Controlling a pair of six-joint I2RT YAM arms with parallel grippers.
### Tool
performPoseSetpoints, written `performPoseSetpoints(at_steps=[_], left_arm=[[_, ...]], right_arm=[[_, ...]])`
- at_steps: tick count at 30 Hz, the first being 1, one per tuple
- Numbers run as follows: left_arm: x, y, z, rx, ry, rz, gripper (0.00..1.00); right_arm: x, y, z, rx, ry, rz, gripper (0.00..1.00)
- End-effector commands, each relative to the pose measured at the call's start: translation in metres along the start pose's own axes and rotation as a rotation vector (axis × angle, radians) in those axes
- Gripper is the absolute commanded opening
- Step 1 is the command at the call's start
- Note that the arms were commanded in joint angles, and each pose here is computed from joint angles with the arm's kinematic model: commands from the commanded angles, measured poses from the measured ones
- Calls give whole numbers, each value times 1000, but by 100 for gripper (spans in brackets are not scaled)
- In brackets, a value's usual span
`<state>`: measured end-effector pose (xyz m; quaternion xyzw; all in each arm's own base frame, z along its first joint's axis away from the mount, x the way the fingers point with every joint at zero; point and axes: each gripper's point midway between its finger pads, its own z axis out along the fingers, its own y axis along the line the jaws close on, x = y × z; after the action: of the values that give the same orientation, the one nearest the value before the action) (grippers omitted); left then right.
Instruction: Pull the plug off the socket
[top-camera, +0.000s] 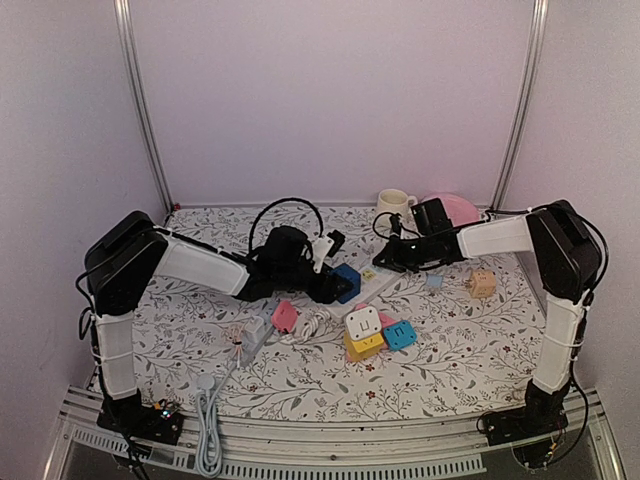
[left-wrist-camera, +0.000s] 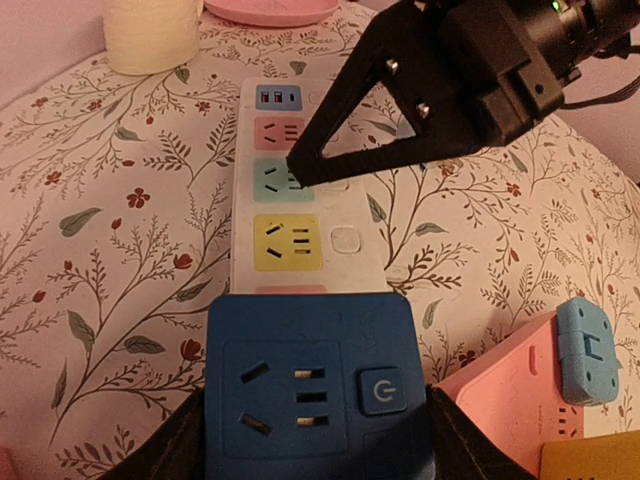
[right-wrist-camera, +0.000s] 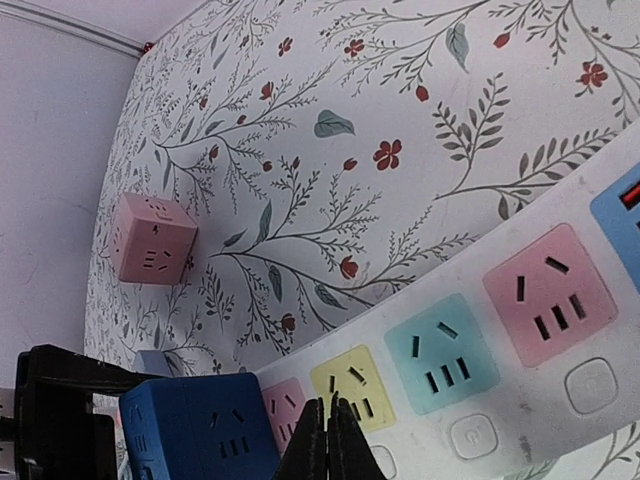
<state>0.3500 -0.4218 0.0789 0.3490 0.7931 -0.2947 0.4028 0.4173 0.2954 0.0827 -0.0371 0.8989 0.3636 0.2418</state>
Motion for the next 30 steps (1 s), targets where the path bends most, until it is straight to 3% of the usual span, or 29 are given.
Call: performPoseSetpoints(at_steps=[1, 9, 20, 30], left_arm=[[60, -11, 10, 37, 198, -77, 0], [26, -18, 6, 59, 100, -79, 0], [-72, -30, -31, 77, -143, -39, 0], [-109, -20, -55, 50, -183, -46, 0]], right_arm=[[9, 13, 25, -47, 28, 8, 4], [44, -24, 44, 42, 84, 66, 4], [73, -61, 48, 149, 122, 105, 3], [80, -70, 48, 174, 126, 108, 3]])
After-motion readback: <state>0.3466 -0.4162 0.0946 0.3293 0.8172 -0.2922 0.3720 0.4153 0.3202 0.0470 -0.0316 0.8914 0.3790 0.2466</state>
